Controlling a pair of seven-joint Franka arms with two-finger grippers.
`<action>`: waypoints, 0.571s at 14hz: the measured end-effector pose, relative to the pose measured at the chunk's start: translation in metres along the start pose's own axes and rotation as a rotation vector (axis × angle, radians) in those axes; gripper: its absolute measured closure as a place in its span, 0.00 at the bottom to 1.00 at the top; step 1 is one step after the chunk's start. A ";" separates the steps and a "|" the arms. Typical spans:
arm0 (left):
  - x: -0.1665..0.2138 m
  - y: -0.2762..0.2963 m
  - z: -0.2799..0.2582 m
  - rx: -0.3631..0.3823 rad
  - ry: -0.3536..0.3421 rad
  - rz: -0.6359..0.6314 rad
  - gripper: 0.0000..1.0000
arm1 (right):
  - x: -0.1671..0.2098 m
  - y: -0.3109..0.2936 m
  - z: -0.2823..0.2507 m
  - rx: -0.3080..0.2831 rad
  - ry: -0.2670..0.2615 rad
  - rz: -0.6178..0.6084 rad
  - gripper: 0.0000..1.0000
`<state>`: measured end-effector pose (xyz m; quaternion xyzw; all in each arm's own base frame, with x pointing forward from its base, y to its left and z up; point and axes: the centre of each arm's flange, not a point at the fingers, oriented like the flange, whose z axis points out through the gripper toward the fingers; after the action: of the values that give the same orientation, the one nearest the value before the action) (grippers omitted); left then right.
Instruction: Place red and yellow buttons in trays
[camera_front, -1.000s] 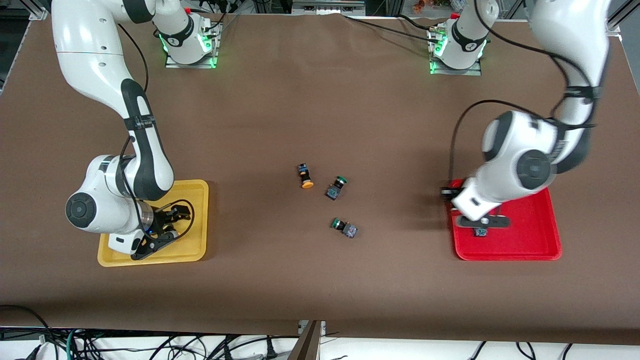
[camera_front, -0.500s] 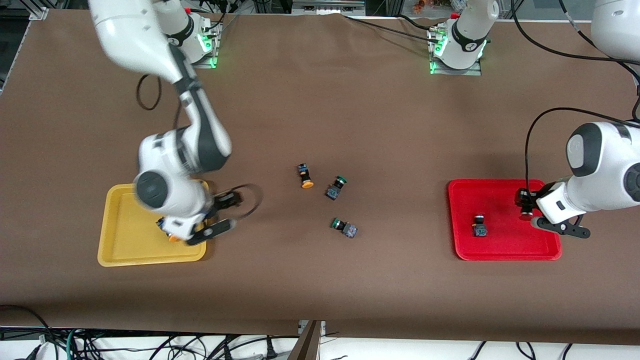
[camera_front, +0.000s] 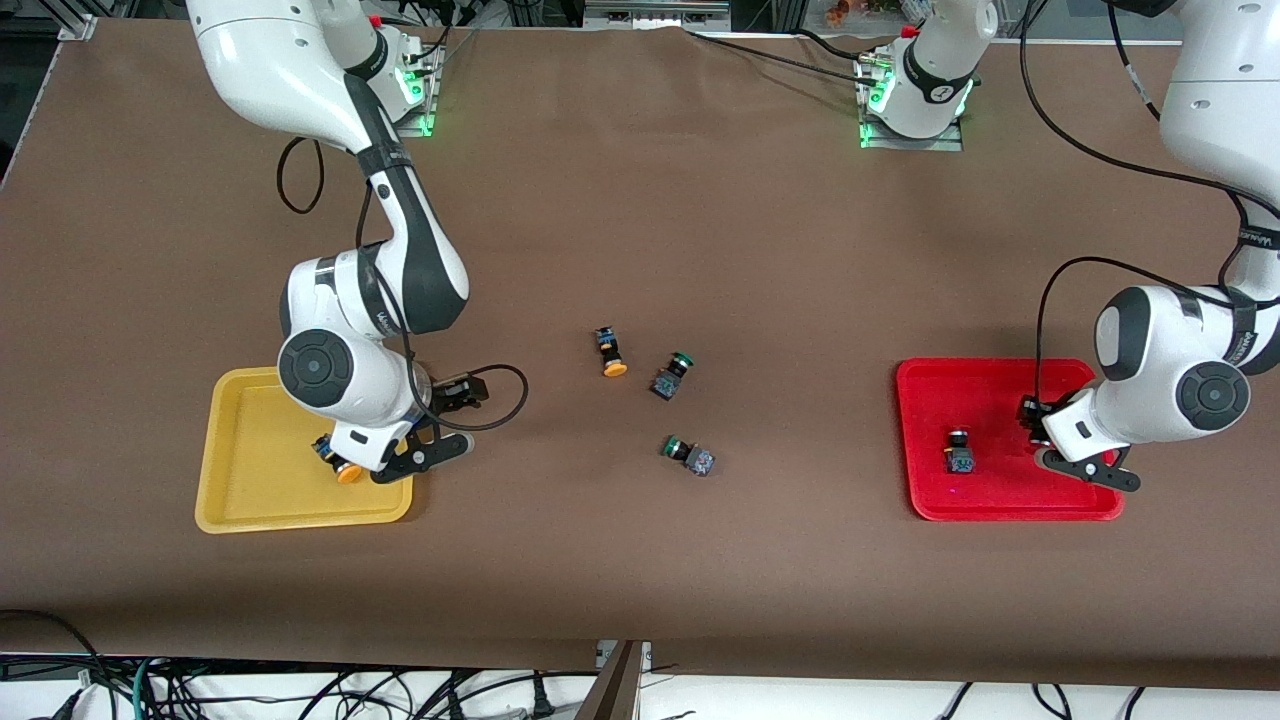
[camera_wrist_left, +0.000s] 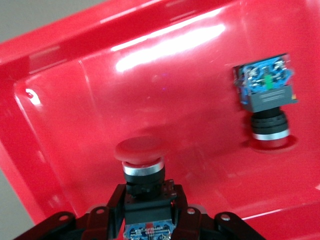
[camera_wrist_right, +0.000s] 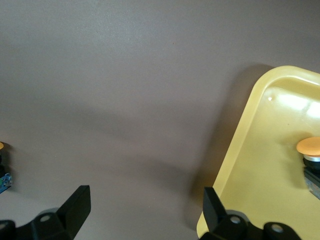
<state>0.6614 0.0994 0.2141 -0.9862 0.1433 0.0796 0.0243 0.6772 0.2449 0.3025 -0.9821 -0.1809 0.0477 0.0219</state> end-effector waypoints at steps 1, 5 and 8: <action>-0.001 -0.002 0.002 -0.002 0.000 -0.003 0.44 | 0.000 -0.002 0.000 0.000 0.000 -0.002 0.00; 0.004 -0.003 -0.013 0.008 0.028 -0.003 0.05 | 0.000 -0.005 0.000 0.000 -0.001 -0.006 0.00; 0.007 -0.002 -0.080 0.054 0.105 -0.002 0.00 | 0.000 -0.005 0.001 0.000 -0.001 -0.006 0.00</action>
<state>0.6807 0.0938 0.2922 -0.9881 0.1456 0.0241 0.0433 0.6756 0.2492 0.3023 -0.9815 -0.1840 0.0481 0.0219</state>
